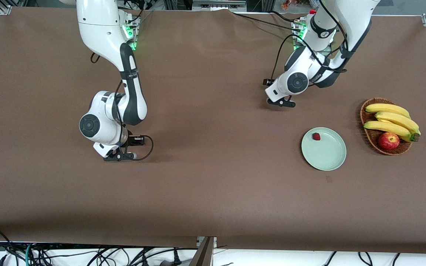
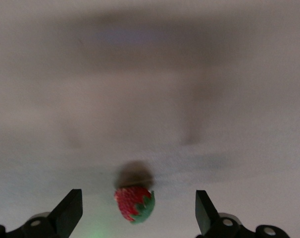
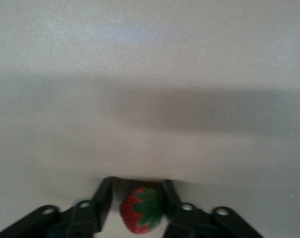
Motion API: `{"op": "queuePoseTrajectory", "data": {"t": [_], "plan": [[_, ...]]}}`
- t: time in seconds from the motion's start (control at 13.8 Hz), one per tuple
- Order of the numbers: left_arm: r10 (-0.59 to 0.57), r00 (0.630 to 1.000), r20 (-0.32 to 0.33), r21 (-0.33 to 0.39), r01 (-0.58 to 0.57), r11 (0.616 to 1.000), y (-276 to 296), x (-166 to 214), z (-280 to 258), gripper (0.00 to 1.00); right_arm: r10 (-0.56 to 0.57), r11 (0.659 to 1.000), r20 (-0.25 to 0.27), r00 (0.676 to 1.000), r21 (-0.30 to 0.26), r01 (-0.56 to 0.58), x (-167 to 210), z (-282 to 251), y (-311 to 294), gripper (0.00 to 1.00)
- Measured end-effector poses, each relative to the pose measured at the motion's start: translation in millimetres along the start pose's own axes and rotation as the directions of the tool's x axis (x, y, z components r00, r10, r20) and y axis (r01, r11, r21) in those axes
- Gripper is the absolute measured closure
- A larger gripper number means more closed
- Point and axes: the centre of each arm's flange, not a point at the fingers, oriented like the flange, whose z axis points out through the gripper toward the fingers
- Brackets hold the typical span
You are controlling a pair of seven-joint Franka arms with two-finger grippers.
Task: Collect all strawberries into plate
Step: 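Grasp the mid-table strawberry with the left gripper while the right gripper lifts its strawberry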
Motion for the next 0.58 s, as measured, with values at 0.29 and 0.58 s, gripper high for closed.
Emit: {"op": "queuePoseTrajectory", "data": {"t": [0.29, 0.58], "plan": [[0.002, 1.0, -0.01, -0.011, -0.002, 1.0, 1, -5, 19, 0.07, 0.028, 1.0, -0.003, 1.0, 0.013, -0.028, -6, 1, -40, 0.66], [0.007, 1.0, -0.013, -0.012, -0.008, 1.0, 3, -6, 20, 0.48, 0.173, 0.983, -0.075, 0.982, 0.073, -0.168, -11, -33, -165, 0.66]]}}
